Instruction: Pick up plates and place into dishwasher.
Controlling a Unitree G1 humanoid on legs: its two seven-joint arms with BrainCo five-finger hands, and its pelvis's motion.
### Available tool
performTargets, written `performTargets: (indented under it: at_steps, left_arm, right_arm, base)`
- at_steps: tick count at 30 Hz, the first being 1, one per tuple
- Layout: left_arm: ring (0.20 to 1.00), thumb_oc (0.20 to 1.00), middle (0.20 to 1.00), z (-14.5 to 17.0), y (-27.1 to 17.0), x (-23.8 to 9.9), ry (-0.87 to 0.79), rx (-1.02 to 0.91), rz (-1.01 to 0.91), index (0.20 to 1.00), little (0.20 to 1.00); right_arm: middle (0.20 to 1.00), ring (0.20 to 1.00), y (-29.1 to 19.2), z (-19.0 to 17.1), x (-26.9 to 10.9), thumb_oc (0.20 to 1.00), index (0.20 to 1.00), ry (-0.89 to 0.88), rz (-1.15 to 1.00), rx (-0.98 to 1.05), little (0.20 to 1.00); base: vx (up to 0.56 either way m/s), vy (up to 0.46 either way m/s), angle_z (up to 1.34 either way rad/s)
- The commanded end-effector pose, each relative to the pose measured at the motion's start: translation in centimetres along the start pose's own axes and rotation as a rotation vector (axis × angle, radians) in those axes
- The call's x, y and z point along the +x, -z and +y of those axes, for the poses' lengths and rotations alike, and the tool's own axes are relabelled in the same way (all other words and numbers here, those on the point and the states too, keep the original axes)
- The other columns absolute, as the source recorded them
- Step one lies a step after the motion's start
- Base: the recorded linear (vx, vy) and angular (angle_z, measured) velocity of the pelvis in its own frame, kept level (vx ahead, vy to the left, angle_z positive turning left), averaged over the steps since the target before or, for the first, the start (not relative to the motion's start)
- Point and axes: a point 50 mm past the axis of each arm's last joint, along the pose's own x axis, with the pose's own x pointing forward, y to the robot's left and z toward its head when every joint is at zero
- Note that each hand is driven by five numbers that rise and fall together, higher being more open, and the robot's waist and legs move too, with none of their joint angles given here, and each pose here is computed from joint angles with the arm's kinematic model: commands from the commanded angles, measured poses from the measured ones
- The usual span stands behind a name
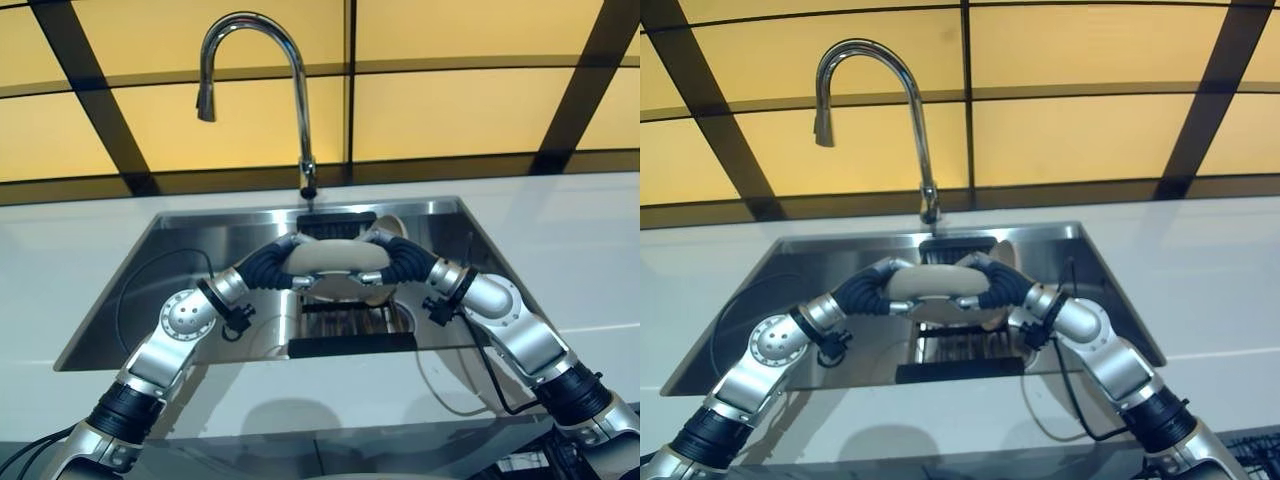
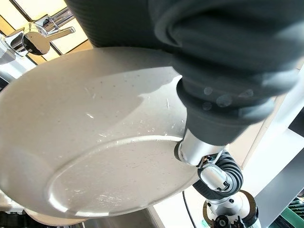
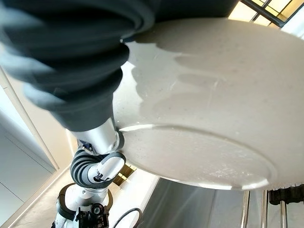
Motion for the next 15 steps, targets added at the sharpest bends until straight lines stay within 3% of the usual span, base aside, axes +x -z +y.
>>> performTargets:
  at_steps: [1,15]
  left_arm:
    - [0.200,0.200,0.200,1.2,-2.5,2.2,-0.099,-0.047,-0.195,0.200,0.200]
    - [0.200,0.200,0.200,1.6,-2.1,2.0,-0.176,-0.099,-0.179,0.200,0.200]
  right_arm:
    - [0.200,0.200,-1.9,0.6,1.4,0.200,0.200,-0.028,-0.123,-0.001,0.200]
    - [0.200,0.200,-2.2,-0.4,1.2,0.200,0.200,0.024,-0.119,-0.066,0.200]
  base:
    - [0.00,0.000,0.00]
    - [-0.02,0.002,0.00]
